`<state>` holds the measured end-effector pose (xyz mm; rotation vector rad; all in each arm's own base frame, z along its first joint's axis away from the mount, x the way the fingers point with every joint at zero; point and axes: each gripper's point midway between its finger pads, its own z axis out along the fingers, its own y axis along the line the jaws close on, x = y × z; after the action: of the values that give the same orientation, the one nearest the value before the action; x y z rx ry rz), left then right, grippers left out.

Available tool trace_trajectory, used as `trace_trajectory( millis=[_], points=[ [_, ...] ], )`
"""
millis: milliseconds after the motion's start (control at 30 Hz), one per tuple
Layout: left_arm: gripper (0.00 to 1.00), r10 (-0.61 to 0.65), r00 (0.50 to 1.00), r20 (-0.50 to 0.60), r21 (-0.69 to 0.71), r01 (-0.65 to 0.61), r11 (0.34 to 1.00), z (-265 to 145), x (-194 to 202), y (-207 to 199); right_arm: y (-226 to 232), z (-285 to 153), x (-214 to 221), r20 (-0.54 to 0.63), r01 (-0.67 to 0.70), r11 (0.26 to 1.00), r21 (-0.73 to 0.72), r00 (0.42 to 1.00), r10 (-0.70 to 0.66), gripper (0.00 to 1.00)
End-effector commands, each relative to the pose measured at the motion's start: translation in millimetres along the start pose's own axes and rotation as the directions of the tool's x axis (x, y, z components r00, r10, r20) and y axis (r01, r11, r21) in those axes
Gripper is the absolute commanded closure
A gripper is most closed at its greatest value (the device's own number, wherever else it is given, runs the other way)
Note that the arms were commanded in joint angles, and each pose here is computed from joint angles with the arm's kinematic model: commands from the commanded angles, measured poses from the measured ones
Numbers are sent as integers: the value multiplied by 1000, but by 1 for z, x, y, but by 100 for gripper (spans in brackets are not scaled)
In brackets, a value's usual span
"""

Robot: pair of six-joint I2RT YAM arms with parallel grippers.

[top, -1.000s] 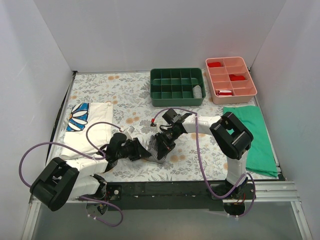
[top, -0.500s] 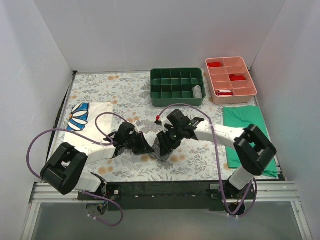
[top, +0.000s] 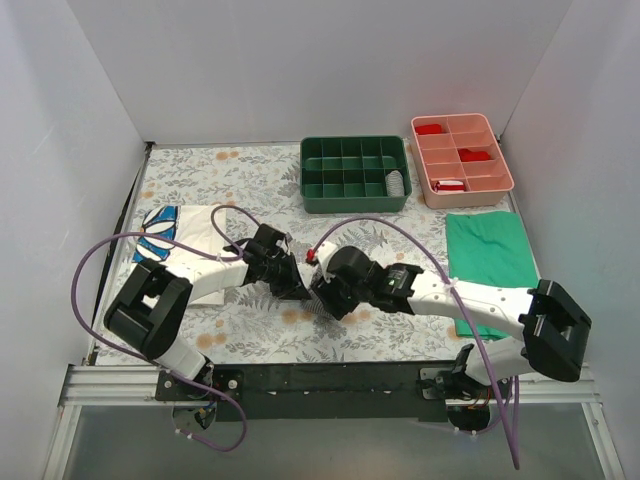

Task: Roll the underwear
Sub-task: Roll the underwear to the center of the board.

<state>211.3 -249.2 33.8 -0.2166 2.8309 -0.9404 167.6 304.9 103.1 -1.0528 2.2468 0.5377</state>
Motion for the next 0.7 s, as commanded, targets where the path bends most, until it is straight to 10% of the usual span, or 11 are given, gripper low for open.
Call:
trace_trajectory(
  millis=[0,667],
  points=[
    [100,-9,999,-49,-161,1,987,0,4,25,7,7,-2,24,120,986,115,992,-124,41],
    [100,0,996,-91,-175,-16,984,8,-2,21,24,42,8,-41,305,929,209,952,-303,41]
  ],
)
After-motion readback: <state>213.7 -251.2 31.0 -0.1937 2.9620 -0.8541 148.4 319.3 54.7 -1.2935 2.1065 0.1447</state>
